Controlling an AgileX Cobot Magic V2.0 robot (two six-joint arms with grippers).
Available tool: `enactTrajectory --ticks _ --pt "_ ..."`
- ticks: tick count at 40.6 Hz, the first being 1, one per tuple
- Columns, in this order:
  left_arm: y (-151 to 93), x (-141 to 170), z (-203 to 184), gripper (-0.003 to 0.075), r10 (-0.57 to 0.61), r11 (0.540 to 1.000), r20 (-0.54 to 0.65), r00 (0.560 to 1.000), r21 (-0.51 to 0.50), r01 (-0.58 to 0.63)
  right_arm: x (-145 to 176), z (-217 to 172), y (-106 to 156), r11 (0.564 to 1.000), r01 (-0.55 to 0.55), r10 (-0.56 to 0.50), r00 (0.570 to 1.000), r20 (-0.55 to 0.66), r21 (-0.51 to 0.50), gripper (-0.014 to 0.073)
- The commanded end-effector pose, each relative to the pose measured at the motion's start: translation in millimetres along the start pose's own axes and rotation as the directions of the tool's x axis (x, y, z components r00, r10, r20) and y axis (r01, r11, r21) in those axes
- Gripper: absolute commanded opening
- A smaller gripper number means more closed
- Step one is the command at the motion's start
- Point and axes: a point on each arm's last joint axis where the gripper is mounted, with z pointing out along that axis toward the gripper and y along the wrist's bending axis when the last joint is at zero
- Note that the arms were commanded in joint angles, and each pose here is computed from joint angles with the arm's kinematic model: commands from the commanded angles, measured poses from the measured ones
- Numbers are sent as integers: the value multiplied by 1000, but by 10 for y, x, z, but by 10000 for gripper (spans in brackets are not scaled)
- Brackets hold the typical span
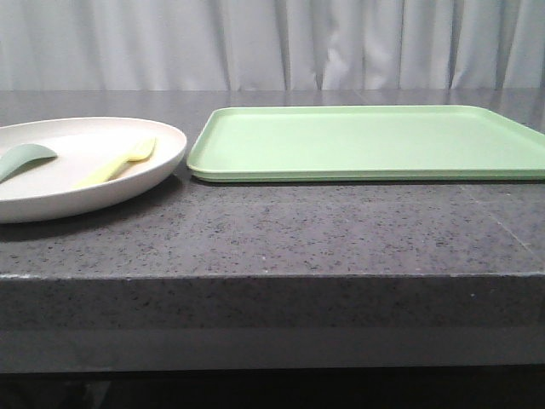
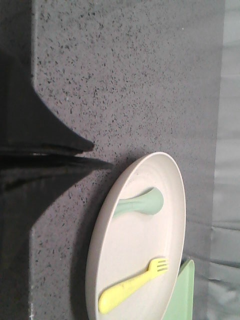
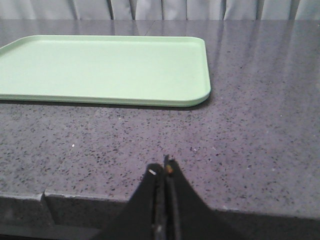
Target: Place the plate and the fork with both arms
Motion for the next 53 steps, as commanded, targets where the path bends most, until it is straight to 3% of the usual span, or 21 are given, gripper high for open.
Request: enactTrajectory --ticks 1,17,36,41,45,48,53 --pt "-3 -76 -17 -18 -5 1000 100 995 4 5 -96 -20 -7 1000 12 -13 995 104 11 -69" --pt "-4 -91 -19 -18 -5 1000 116 993 5 4 -97 -20 -7 1000 12 -13 994 105 11 -69" --pt "-12 -241 -49 -18 -27 1000 281 959 20 22 -147 -27 -9 1000 10 -12 987 160 14 -69" --pt "0 -321 -76 -18 -152 988 360 920 55 142 -247 -51 -7 1000 10 -13 972 233 17 -69" --pt "3 -474 -138 -18 -179 984 438 881 72 164 -383 -96 5 1000 11 -14 962 274 14 -69" --pt "-9 -627 -202 -18 -166 986 473 865 77 147 -548 -161 23 1000 12 -14 951 308 9 -69" --pt "-48 -928 -287 -18 -25 999 494 869 33 10 -869 -295 71 999 -38 45 950 309 -29 -59"
